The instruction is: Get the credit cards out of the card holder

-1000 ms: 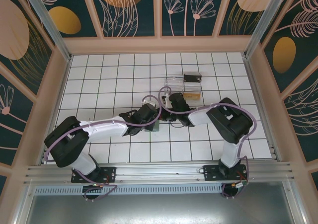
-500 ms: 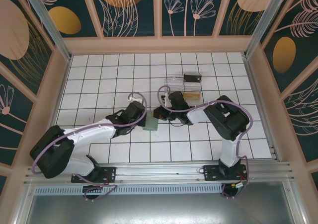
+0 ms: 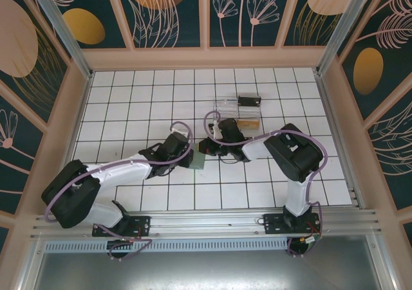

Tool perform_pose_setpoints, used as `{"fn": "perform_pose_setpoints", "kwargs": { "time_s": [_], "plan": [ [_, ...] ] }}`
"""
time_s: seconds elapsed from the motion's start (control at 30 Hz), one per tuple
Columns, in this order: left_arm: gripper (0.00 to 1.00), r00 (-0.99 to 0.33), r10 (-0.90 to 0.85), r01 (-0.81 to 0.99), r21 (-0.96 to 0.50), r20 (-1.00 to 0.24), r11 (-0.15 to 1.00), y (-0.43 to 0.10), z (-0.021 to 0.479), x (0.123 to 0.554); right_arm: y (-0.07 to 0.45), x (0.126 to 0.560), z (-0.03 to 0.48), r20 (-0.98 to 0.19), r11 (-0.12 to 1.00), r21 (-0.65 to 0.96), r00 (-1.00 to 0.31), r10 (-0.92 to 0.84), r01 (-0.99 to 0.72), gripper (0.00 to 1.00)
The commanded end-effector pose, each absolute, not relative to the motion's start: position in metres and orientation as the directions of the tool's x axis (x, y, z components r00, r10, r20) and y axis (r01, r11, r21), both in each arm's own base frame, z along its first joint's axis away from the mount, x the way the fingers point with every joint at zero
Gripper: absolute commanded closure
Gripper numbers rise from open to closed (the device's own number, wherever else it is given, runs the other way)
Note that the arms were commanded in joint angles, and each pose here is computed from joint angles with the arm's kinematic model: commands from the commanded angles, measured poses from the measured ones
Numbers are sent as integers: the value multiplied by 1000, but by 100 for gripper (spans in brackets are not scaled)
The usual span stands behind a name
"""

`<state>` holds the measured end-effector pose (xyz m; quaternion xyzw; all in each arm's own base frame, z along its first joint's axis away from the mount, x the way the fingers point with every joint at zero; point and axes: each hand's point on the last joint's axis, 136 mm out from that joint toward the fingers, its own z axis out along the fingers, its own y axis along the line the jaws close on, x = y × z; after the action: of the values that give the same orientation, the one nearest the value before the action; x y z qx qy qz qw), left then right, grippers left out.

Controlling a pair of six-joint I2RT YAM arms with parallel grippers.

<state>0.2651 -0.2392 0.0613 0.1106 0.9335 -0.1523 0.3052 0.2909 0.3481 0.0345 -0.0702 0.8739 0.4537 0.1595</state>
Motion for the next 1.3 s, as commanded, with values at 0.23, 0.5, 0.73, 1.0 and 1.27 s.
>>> {"fn": "perform_pose_setpoints", "kwargs": {
  "time_s": [0.23,0.5,0.73,1.0,1.27],
  "plan": [
    [58,-752,320,382,15,-577,924,-253,48,268,326,289,3,-292,666,719,-956,32,-198,100],
    [59,-749,372,364,129,-549,922,-244,36,273,327,287,2,-286,660,726,-958,30,-196,100],
    [51,-741,411,393,153,-531,907,-246,27,271,327,287,1,-279,659,728,-960,32,-190,100],
    [64,-739,399,291,277,-543,916,-225,30,284,327,286,-1,-274,658,729,-961,29,-188,100],
    [90,-738,390,282,274,-551,919,-225,31,285,327,283,-3,-263,654,734,-964,24,-184,100]
  ]
}}
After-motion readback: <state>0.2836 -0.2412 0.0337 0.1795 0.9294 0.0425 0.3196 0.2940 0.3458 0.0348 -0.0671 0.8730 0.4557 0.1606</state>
